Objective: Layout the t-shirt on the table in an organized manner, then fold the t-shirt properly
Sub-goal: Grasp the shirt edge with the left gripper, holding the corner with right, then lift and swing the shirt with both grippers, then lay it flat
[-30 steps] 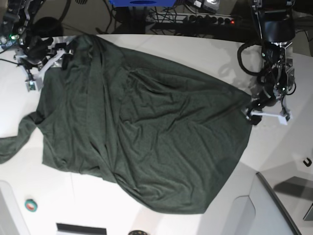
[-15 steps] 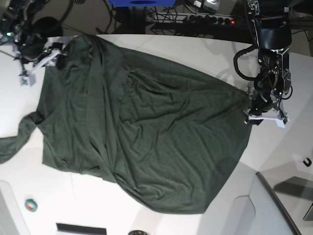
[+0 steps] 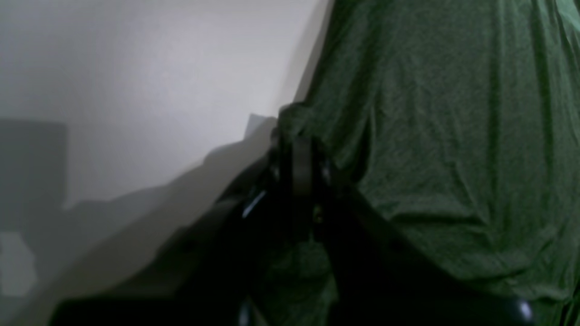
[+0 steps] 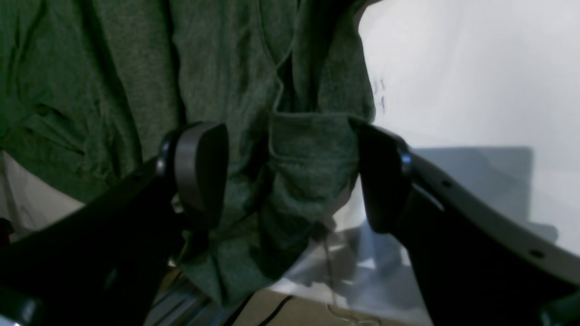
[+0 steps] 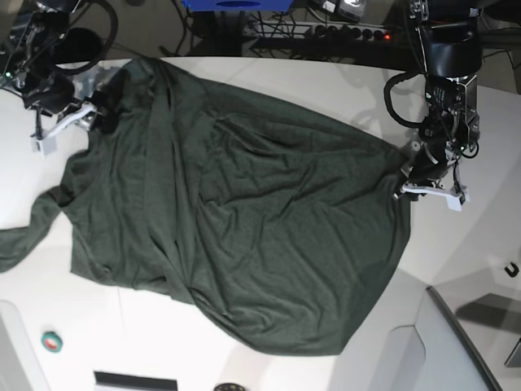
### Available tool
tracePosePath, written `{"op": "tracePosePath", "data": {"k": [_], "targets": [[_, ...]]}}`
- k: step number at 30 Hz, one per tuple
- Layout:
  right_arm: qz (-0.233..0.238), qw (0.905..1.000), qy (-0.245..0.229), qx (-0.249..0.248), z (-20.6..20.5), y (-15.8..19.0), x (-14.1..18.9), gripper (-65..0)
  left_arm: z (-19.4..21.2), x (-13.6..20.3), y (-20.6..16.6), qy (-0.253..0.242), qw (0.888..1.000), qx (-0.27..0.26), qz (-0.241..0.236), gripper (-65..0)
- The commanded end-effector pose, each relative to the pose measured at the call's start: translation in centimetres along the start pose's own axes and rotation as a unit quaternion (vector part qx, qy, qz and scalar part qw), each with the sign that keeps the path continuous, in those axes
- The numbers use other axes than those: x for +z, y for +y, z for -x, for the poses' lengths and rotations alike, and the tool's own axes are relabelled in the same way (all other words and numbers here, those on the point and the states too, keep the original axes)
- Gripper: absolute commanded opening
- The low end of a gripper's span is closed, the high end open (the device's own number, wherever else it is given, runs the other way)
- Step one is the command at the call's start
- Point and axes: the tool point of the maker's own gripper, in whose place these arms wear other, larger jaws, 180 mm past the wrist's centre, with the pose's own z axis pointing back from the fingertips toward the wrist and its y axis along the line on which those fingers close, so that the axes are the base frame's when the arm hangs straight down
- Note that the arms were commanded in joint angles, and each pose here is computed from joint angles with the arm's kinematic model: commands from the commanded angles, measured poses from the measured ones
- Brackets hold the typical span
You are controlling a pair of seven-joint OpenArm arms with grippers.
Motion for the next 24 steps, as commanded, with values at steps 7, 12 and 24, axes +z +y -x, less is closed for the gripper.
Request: {"op": "tracePosePath", "data": {"k": [7, 12, 24], "targets": [[0.025, 0.9989, 0.036, 0.013, 1.5, -1.0, 1.0, -22.4, -0.5, 0.3, 0.4, -0.004, 1.0, -0.004, -0.003, -65.0], [0.03, 0.9988, 0.033, 0.02, 1.1, -1.1, 1.4, -63.3, -1.5, 0.8, 0.6, -0.014, 1.0, -0.016, -0.003, -65.0], [0.107, 0.9748, -0.064, 0.185, -6.5, 2.6, 10.8, -64.4, -7.8, 9.5, -3.5, -0.123, 0.977, -0.166, 0.059, -65.0]]}}
